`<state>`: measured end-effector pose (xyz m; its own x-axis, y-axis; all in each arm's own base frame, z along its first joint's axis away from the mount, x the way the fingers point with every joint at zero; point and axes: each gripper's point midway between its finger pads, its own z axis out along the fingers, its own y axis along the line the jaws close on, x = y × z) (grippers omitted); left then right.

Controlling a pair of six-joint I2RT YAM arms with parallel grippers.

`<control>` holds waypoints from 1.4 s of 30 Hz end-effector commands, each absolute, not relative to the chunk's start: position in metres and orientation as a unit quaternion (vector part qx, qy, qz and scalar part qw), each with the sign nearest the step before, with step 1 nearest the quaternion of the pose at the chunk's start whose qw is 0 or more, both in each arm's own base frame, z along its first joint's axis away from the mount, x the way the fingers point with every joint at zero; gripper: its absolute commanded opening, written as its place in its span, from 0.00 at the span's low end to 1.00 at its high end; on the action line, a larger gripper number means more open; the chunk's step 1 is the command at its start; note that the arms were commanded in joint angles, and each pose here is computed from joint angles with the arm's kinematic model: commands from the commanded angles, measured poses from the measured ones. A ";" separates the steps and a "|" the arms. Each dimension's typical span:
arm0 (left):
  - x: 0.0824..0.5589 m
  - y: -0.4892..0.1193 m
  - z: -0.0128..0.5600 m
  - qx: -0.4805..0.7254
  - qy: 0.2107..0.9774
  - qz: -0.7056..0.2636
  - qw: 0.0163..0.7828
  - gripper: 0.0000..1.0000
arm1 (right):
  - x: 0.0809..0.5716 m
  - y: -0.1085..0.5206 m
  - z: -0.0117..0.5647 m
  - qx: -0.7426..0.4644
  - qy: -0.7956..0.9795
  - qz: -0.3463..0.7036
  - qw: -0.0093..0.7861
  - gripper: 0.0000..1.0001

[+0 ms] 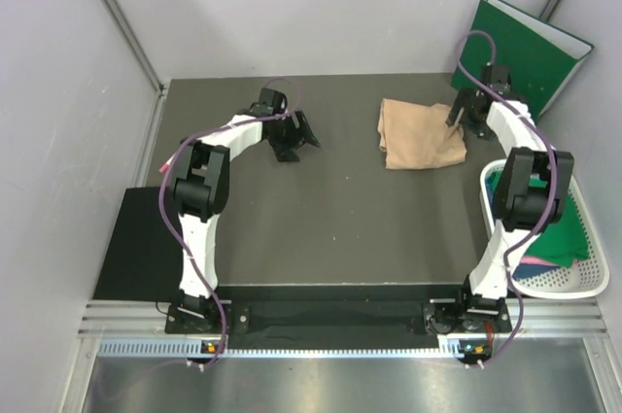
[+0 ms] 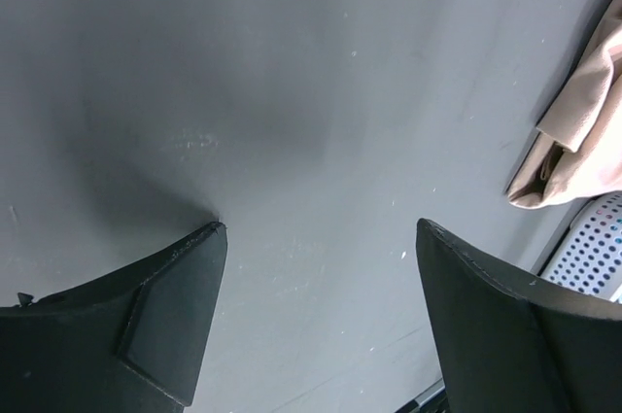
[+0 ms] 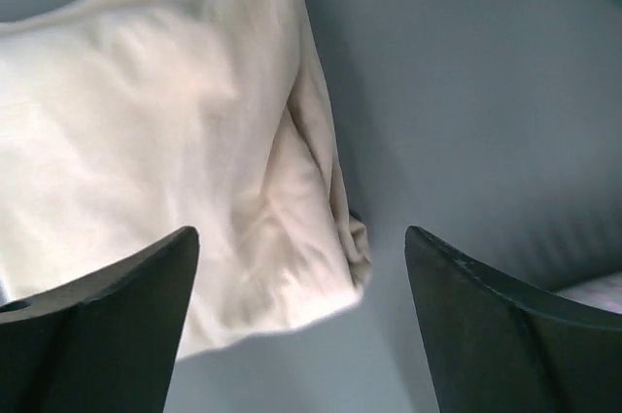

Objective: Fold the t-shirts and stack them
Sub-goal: Put the neatly folded tshirt into the corner of the board with the right arm

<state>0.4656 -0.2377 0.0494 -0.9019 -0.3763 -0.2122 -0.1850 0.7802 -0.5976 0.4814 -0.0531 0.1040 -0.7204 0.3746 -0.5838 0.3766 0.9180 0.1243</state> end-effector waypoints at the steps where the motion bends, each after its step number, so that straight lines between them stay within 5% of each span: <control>1: 0.444 -0.219 0.029 -0.151 0.947 -0.248 0.140 0.84 | 0.485 -0.050 0.218 0.173 0.884 -0.037 0.433 0.89; 4: 0.439 -0.218 0.028 -0.150 0.948 -0.246 0.137 0.84 | 0.489 -0.004 0.243 0.116 0.878 0.001 0.465 0.93; 6: 0.438 -0.217 0.029 -0.149 0.948 -0.246 0.136 0.84 | 0.495 0.038 0.240 0.069 0.885 0.031 0.458 0.86; 7: 0.437 -0.217 0.029 -0.148 0.948 -0.245 0.137 0.84 | 0.497 0.057 0.234 0.047 0.890 0.058 0.449 0.76; 8: 0.436 -0.216 0.029 -0.147 0.949 -0.242 0.136 0.84 | 0.502 0.082 0.215 0.025 0.900 0.083 0.428 0.38; 10: 0.435 -0.214 0.030 -0.145 0.951 -0.238 0.135 0.84 | 0.507 0.110 0.205 0.005 0.904 0.125 0.408 0.00; 23: 0.430 -0.197 0.050 -0.142 0.955 -0.213 0.153 0.85 | 0.519 0.194 0.102 -0.064 0.945 0.144 0.287 0.00; 42: 0.424 -0.194 0.052 -0.151 0.953 -0.211 0.155 0.85 | 0.509 0.103 0.038 -0.009 0.972 -0.015 0.236 0.00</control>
